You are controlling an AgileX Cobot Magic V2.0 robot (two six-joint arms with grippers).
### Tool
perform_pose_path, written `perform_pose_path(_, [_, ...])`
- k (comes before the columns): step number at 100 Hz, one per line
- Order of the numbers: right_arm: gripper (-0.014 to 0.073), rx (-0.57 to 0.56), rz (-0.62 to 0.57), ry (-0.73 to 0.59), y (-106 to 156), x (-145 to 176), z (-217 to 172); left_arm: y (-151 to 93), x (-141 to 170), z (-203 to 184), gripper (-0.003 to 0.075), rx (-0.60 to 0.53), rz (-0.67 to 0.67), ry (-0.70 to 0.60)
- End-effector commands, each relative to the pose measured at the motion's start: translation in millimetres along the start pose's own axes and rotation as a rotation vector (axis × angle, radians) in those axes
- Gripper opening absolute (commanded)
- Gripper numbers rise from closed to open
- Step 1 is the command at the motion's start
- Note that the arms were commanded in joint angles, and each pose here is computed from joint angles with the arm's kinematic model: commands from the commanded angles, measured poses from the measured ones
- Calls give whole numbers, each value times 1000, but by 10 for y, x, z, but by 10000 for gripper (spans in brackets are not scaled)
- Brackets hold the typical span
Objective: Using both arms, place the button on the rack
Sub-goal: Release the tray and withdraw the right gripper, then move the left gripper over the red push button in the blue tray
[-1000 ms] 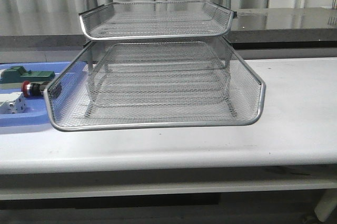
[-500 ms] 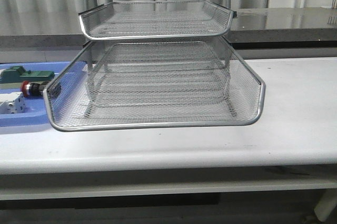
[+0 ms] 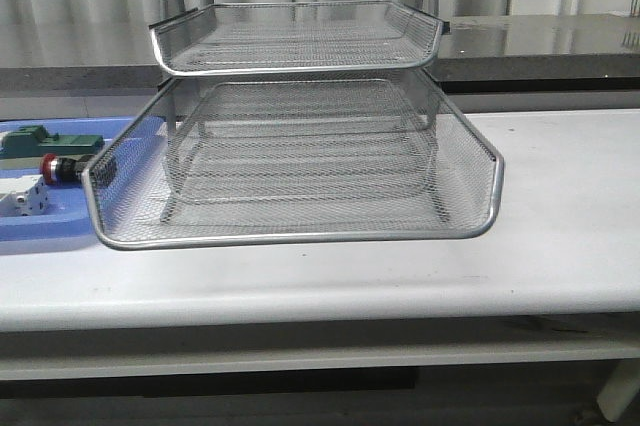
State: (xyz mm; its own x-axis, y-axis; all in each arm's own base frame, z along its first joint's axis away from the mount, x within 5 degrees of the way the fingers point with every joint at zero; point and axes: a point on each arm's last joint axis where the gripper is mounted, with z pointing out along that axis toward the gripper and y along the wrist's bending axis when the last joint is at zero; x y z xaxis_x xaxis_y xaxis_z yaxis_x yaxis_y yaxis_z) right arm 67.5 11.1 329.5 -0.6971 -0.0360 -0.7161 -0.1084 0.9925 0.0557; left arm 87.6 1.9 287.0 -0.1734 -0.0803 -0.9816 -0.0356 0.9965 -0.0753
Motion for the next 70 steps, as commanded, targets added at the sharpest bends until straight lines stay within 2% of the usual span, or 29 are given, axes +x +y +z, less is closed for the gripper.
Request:
perform_pose_path(1, [-70,3,-3,-71,-1,-94,-50,-31,-406,155,-21,0,-16,22])
perform_pose_path(17, [-70,3,-3,-71,-1,-94,-50,-25,-765,554,-21,-38,63,200])
perform_pose_path(33, [-70,3,-3,-71,-1,-94,-50,-18,-972,1044,-21,-60,87,358])
perform_pose_path(55, [-70,3,-3,-71,-1,-94,-50,-9,-976,1688,-21,-47,169,508])
perform_pose_path(70, [-70,3,-3,-71,-1,-94,-50,2,-897,1982,-20,-40,198,599])
